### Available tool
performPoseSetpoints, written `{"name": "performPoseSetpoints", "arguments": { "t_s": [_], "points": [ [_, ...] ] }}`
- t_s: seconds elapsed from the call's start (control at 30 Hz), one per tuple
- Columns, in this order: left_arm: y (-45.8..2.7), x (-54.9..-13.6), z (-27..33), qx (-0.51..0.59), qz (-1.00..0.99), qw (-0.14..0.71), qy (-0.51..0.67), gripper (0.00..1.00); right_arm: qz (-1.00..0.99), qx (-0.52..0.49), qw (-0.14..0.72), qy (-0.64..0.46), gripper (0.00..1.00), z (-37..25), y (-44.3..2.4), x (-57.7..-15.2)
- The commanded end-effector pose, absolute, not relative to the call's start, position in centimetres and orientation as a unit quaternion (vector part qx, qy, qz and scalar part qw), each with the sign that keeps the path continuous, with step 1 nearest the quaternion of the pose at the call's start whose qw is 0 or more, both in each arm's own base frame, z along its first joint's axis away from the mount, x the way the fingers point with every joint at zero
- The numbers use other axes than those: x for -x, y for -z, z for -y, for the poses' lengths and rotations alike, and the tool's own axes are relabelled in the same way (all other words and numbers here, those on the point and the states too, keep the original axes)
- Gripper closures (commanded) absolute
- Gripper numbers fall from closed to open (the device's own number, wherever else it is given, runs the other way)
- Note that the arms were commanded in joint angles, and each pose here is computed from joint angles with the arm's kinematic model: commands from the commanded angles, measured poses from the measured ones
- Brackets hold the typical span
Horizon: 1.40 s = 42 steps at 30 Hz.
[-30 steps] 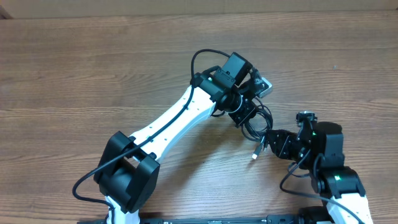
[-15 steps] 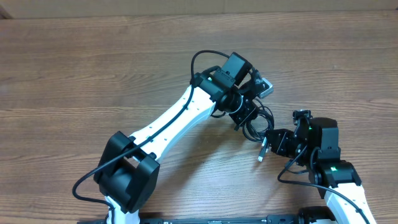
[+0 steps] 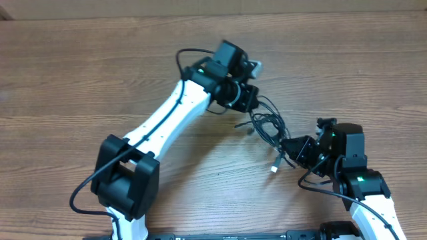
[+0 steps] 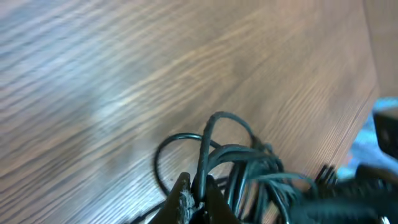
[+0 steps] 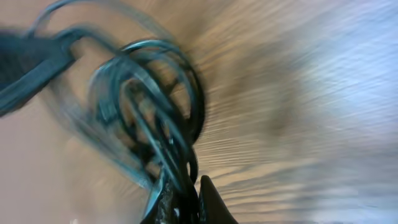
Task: Untangle cables
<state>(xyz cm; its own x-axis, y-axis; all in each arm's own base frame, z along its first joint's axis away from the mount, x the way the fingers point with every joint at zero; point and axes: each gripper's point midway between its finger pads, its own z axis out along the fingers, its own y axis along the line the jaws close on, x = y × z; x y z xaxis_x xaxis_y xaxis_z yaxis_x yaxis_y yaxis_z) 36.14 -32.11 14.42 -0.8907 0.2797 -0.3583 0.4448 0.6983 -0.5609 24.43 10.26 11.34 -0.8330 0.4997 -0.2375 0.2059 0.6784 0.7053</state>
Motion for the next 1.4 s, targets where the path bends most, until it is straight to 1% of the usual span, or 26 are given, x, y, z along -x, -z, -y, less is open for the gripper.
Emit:
{"name": "performPoseSetpoints", "arguments": {
  "t_s": [0.0,0.1,0.3,0.33,0.37,0.43,0.53,0.63,0.67,0.77,0.87,1.0,1.03,1.1,1.2,1.23,1.27,1.3,1.37],
  "points": [
    [-16.9,-40.1,28.8,-0.139,-0.922,0.181,0.314,0.96,-0.871,-0.098,0.185,-0.444,0.96,-13.5,-12.8,-22.6],
    [-16.7,-39.1,29.4,-0.153,-0.921,0.166,0.318,0.96,-0.847,-0.056,0.205,-0.487,0.96,-14.6,-15.0,-23.0],
    [-16.8,-36.6,30.9,-0.2,-0.908,0.137,0.342,0.95,-0.821,-0.016,0.254,-0.51,0.96,-15.1,-17.4,-24.3],
    [-16.8,-36.3,31.0,-0.207,-0.906,0.133,0.345,0.94,-0.818,-0.013,0.262,-0.512,0.96,-15.1,-17.7,-24.5],
    [-16.7,-36.2,31.0,-0.209,-0.906,0.131,0.344,0.91,-0.815,-0.008,0.267,-0.515,0.96,-15.2,-18.0,-24.6],
    [-16.5,-35.9,30.8,-0.209,-0.908,0.123,0.341,0.89,-0.806,0.008,0.272,-0.526,0.96,-15.5,-18.7,-24.5],
    [-16.1,-35.1,30.4,-0.205,-0.913,0.103,0.337,0.79,-0.788,0.04,0.268,-0.553,0.96,-16.2,-19.8,-23.7],
    [-16.6,-33.9,31.0,-0.223,-0.9,0.084,0.365,0.6,-0.781,0.051,0.274,-0.559,0.96,-16.4,-20.4,-23.7],
    [-17.0,-33.3,31.5,-0.238,-0.889,0.079,0.384,0.57,-0.78,0.048,0.277,-0.56,0.96,-16.3,-20.6,-23.9],
    [-18.7,-31.7,32.7,-0.274,-0.849,0.063,0.447,0.5,-0.769,0.047,0.306,-0.56,0.96,-16.2,-21.8,-24.9],
    [-20.1,-30.7,33.5,-0.298,-0.817,0.058,0.49,0.48,-0.756,0.051,0.334,-0.561,0.96,-16.1,-23.1,-25.6],
    [-22.0,-29.4,34.1,-0.318,-0.776,0.046,0.543,0.5,-0.737,0.06,0.36,-0.569,0.96,-16.1,-24.8,-26.1],
    [-22.6,-29.1,34.2,-0.323,-0.762,0.045,0.559,0.52,-0.733,0.062,0.365,-0.571,0.96,-16.1,-25.2,-26.1],
    [-23.6,-28.7,34.5,-0.332,-0.74,0.044,0.583,0.59,-0.727,0.064,0.372,-0.574,0.96,-16.1,-25.8,-26.2],
    [-25.0,-28.7,34.6,-0.343,-0.711,0.052,0.612,0.75,-0.724,0.064,0.377,-0.574,0.96,-16.0,-26.0,-26.3],
    [-25.4,-28.8,34.5,-0.345,-0.702,0.056,0.621,0.78,-0.724,0.063,0.378,-0.573,0.96,-16.0,-26.0,-26.4],
    [-25.7,-29.0,34.4,-0.346,-0.695,0.06,0.627,0.9,-0.726,0.06,0.378,-0.572,0.96,-16.0,-25.9,-26.5],
    [-25.8,-29.3,34.2,-0.346,-0.694,0.064,0.628,0.96,-0.726,0.059,0.378,-0.572,0.96,-16.0,-25.9,-26.5],
    [-25.7,-30.2,33.5,-0.337,-0.701,0.074,0.624,0.96,-0.728,0.053,0.377,-0.57,0.96,-15.9,-25.7,-26.6]
  ]
}}
